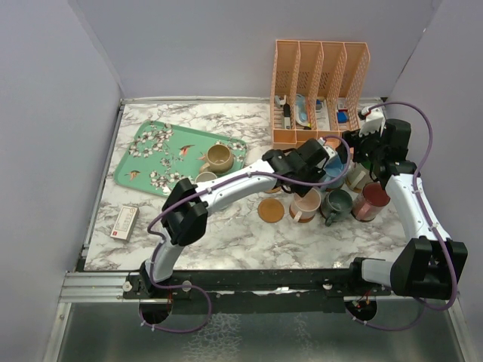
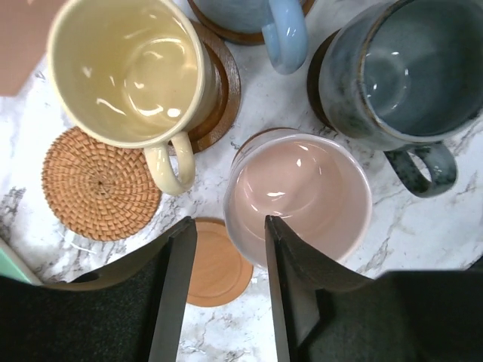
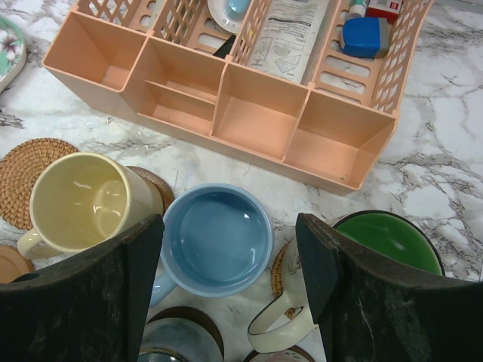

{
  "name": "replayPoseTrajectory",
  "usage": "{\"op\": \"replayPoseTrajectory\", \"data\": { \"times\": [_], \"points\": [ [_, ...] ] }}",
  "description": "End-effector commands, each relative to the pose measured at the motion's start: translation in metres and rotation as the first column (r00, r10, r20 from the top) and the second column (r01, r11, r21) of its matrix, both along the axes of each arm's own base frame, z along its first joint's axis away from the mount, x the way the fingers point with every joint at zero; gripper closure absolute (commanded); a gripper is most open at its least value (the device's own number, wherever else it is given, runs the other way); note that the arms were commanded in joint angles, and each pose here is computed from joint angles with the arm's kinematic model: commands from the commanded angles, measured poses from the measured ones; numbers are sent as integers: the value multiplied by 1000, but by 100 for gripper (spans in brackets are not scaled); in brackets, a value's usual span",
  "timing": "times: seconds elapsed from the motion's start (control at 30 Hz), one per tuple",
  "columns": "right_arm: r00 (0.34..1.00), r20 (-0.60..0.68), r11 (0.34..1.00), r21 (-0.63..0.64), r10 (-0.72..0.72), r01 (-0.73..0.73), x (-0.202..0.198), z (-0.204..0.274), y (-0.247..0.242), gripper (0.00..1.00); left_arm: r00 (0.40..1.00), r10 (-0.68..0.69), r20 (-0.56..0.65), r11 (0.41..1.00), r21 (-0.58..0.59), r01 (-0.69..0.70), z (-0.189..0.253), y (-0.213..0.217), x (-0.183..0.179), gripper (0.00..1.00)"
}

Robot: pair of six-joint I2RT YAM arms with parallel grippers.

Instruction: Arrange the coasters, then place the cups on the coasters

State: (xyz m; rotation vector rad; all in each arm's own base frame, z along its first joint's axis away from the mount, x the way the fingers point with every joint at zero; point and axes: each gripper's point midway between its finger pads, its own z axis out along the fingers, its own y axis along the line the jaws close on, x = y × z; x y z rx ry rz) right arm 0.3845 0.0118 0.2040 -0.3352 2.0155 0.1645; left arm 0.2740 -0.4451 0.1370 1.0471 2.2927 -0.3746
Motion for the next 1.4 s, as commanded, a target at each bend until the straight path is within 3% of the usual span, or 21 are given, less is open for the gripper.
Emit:
{"op": "replayPoseTrajectory", "data": {
  "times": [0.0,0.23,0.4,0.43,0.5,0.57,0.73,0.97,1.37],
  "points": [
    [999,38,1000,-3,-7,7,1,9,-4,28,994,-52,98,993,-101,62,64,-2,1,53],
    [999,41,1000,-6,-13,13,0,10,-7,28,958,-133,252,987,-55,152,106,26,5,45],
    [999,39,1000,1,-6,6,0,10,-6,27,940,-240,241,954,-121,274,129,57,2,37],
    [999,38,1000,1,-5,5,0,10,-6,27,944,-235,232,952,-142,272,133,65,6,35],
    [999,39,1000,3,-2,2,0,10,-5,27,959,-185,216,958,-179,225,139,89,24,15],
    [999,39,1000,3,0,0,-1,10,-5,28,967,-137,215,960,-210,183,148,114,38,11],
    [999,36,1000,9,13,-13,-1,10,-3,27,975,-60,213,970,-218,108,145,166,70,10],
    [998,50,1000,8,22,-23,-3,14,-1,27,971,-5,240,993,-116,34,107,229,112,10],
    [999,43,1000,7,23,-24,-2,11,-1,28,978,17,206,1000,22,-22,39,282,163,23]
  ]
}}
